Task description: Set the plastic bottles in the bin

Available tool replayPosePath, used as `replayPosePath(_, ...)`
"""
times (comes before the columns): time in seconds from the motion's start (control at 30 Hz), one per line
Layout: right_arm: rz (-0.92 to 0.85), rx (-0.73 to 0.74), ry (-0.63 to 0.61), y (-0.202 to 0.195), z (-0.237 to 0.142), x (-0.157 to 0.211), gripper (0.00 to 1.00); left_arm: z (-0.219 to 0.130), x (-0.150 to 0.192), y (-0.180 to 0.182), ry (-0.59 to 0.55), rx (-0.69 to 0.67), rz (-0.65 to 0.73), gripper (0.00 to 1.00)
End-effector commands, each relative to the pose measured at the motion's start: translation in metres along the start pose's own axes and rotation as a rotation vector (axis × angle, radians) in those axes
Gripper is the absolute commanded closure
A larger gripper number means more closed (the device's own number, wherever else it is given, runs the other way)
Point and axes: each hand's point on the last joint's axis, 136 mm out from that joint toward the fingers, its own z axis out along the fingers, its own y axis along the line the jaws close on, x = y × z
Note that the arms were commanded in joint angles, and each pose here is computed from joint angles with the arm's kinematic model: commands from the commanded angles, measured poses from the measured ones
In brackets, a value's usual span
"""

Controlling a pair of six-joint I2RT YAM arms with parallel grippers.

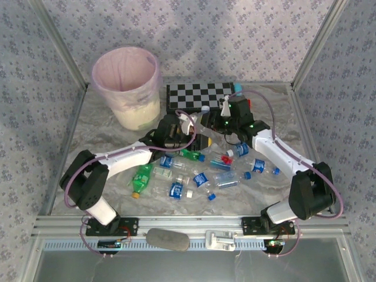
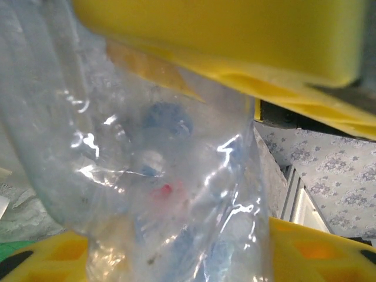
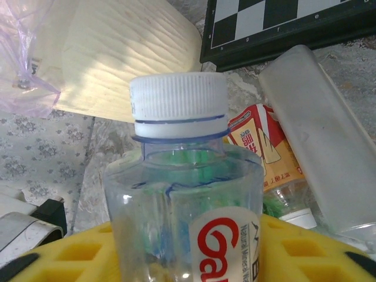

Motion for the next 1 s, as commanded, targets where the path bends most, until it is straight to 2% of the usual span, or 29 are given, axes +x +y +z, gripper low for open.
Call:
replayPosePath(0.0,-0.010,-0.018,-0.010,0.016,-0.006,-0.009,0.39,0.001,-0.011,-0.003,-0.027,-0.009,0.024,0.54)
replayPosePath(0.07,-0.024,0.003,-0.030,0.015,-0.014,-0.016,0.29,-0.001,-0.013,0.001,-0.042,-0.025,0.014,0.54)
replayPosePath(0.17,-0.045,0.046,-0.090,0.015,-0.034,-0.036,0.20,-0.011,-0.019,0.010,-0.082,-0.066,0.004,0.54)
replayPosePath(0.37,-0.014,0.164,-0.199,-0.009,-0.071,-0.059,0.16,-0.046,-0.041,0.024,-0.156,-0.141,0.013,0.53)
replayPosePath(0.53,-0.043,0.268,-0.282,-0.028,-0.092,-0.066,0.09,-0.077,-0.073,0.019,-0.138,-0.185,0.070,0.53)
replayPosePath(0.67,-0.041,0.278,-0.263,-0.043,-0.087,-0.053,0.08,-0.104,-0.110,0.008,-0.158,-0.253,0.154,0.53)
replayPosePath(0.8,-0.039,0.253,-0.225,-0.047,-0.076,-0.042,0.00,-0.136,-0.153,0.011,-0.200,-0.374,0.186,0.53)
replayPosePath(0.97,-0.011,0.268,-0.156,-0.057,-0.060,-0.027,0.00,-0.179,-0.210,0.021,-0.338,-0.456,0.197,0.53)
